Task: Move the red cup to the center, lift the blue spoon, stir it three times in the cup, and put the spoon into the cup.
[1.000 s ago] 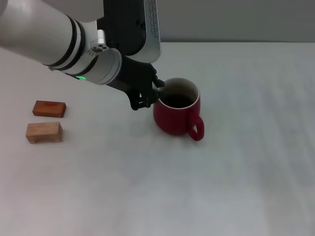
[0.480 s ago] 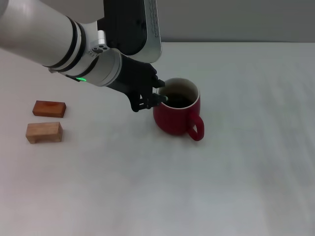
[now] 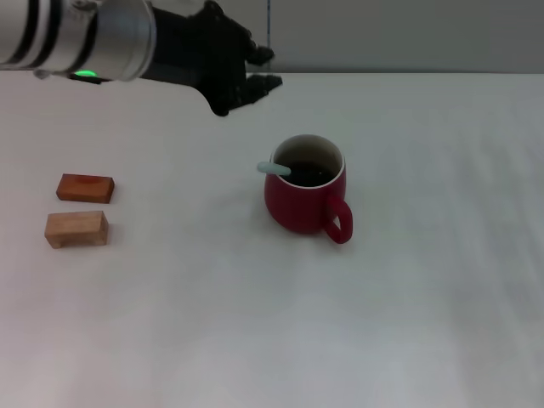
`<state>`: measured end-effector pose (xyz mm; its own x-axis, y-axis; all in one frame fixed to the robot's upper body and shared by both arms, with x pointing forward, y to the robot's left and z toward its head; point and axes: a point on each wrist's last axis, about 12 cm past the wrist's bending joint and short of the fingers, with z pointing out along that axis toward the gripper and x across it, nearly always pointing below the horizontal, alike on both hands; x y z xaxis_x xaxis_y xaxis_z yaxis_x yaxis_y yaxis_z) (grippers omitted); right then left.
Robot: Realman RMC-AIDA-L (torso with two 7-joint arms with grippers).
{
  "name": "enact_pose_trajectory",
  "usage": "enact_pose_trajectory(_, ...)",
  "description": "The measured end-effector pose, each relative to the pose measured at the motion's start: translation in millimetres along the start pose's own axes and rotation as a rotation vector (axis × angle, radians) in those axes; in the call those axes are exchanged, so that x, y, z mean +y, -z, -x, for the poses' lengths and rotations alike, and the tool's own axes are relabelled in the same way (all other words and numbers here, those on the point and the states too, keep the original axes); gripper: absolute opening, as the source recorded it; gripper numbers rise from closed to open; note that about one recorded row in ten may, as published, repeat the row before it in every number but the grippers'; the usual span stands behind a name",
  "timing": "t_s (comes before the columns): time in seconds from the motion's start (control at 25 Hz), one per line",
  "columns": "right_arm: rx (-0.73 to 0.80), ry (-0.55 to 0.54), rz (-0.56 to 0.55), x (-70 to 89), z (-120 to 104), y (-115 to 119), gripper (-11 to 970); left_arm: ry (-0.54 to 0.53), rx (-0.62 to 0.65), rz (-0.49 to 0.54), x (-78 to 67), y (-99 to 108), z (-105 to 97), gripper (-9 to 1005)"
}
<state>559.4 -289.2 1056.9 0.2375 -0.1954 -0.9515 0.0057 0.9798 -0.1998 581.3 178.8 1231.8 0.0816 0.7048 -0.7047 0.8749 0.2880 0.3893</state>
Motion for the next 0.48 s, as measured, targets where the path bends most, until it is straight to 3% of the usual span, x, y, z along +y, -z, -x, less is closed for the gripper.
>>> enact_pose_trajectory(0.08, 0.001, 0.001, 0.0, -0.2, -0.2, 0.2, 336, 0.056, -0.13, 0.067, 9.6, 18.6, -9.7, 269)
enact_pose_trajectory(0.32, 0.003, 0.004, -0.001, -0.9, -0.5, 0.5, 336, 0.16, -0.333, 0.189, 24.4, 47.8, -32.6, 268)
enact_pose_trajectory(0.48, 0.004, 0.004, -0.001, -0.9, -0.7, 0.3, 335, 0.285, -0.508, 0.336, 34.7, 66.9, -62.2, 267)
